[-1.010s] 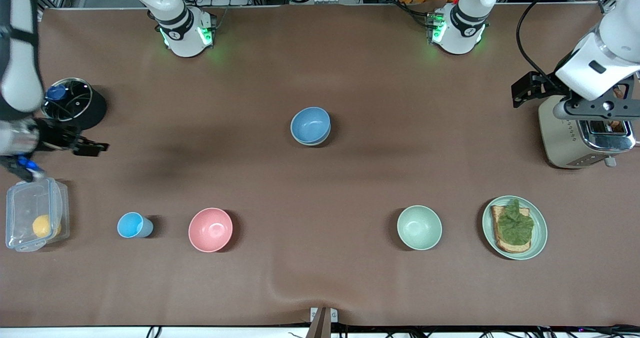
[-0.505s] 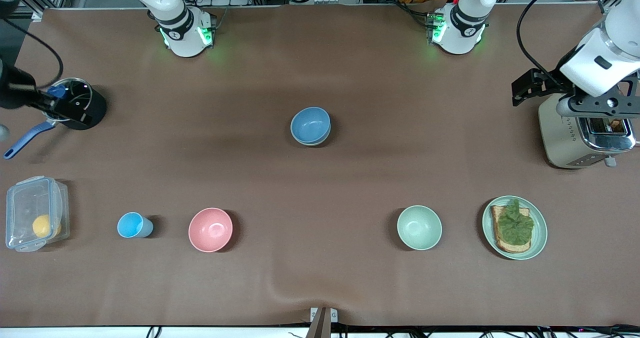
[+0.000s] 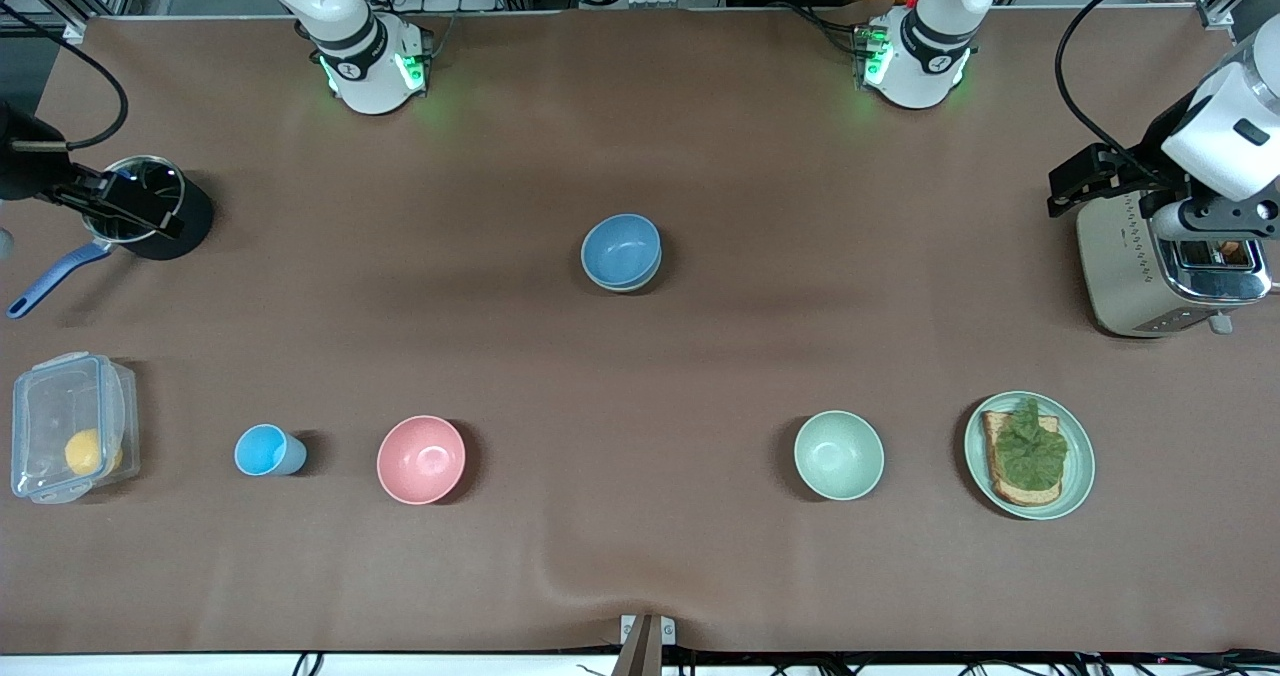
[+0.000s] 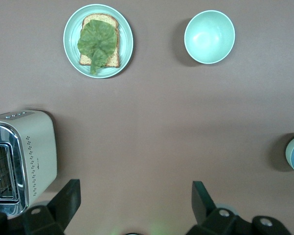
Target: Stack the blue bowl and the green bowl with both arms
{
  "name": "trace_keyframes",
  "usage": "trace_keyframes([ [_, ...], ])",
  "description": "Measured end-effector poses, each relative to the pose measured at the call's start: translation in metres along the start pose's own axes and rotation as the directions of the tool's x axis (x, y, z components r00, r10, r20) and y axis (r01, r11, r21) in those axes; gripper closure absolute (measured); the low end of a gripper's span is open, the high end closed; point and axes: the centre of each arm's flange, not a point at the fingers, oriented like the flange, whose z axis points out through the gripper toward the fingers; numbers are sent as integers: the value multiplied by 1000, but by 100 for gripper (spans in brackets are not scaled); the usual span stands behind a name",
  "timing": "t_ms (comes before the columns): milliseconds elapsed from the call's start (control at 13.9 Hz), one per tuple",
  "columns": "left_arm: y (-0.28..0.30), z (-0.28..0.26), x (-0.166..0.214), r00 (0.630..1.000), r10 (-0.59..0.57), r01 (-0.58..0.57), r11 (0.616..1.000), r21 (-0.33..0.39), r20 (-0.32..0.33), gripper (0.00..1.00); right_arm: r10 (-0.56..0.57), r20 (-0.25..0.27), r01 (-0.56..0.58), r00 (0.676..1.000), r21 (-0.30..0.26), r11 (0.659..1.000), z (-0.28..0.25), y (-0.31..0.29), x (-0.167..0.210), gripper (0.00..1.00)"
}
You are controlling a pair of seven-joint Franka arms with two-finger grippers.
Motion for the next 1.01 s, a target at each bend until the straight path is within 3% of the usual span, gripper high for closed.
trace_keyframes([
  [1010, -3, 2, 0, 1000, -6, 6, 1000, 0, 3, 0, -6, -3, 6, 1000, 0, 1000, -1, -2, 0, 0],
])
